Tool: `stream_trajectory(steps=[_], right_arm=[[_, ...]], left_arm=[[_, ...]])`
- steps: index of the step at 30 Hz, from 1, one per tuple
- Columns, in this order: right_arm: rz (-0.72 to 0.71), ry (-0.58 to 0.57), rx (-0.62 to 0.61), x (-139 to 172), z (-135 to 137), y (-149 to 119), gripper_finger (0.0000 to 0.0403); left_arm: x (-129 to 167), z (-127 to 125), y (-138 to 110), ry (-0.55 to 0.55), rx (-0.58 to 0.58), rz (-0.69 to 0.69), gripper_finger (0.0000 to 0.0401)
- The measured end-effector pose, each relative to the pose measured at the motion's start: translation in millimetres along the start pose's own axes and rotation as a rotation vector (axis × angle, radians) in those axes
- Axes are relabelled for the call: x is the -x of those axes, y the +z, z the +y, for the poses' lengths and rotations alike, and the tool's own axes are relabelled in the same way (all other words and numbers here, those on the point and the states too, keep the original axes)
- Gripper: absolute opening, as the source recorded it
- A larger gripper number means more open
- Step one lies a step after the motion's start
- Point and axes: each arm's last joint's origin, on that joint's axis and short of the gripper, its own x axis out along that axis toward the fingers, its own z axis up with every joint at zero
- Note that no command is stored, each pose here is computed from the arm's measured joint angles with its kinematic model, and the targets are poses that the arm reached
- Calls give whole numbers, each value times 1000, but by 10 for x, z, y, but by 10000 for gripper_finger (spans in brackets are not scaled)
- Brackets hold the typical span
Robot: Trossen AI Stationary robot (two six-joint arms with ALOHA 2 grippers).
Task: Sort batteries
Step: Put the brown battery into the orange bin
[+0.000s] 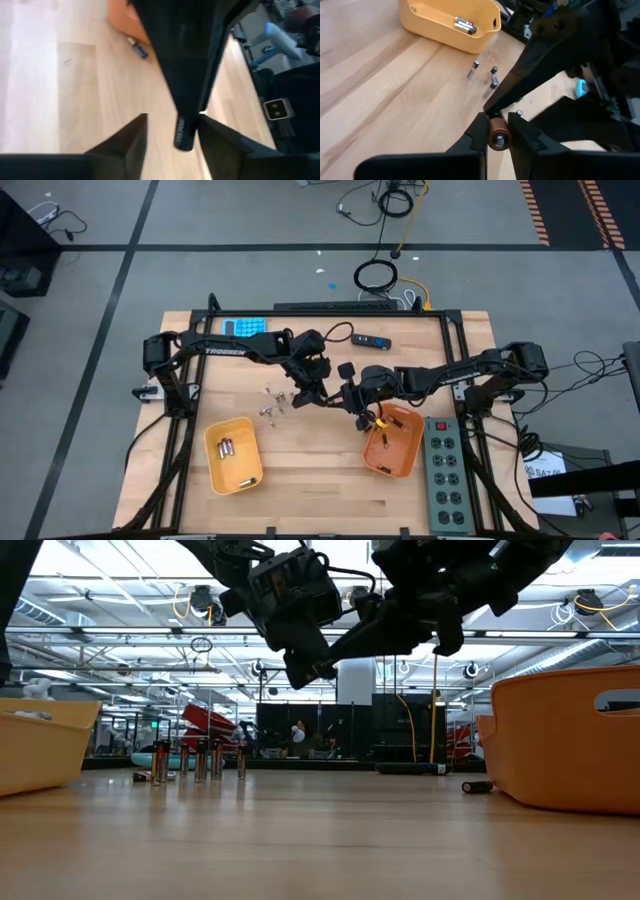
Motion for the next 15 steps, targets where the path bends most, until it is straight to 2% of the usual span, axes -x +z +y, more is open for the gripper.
stream_trajectory(steps=[3,8,11,15], right_arm=[[44,0,-4,18,8,-26,30],[192,21,-41,243,19,-55,30],[273,64,-114,468,31,-55,30],[323,157,-304,766,68,-30,30]], left_arm=[[19,1,-25,58,-10,28,204],[121,-63,-38,205,-83,71,210],[115,-100,-37,253,-118,86,211],[54,-136,-49,296,-207,98,211]])
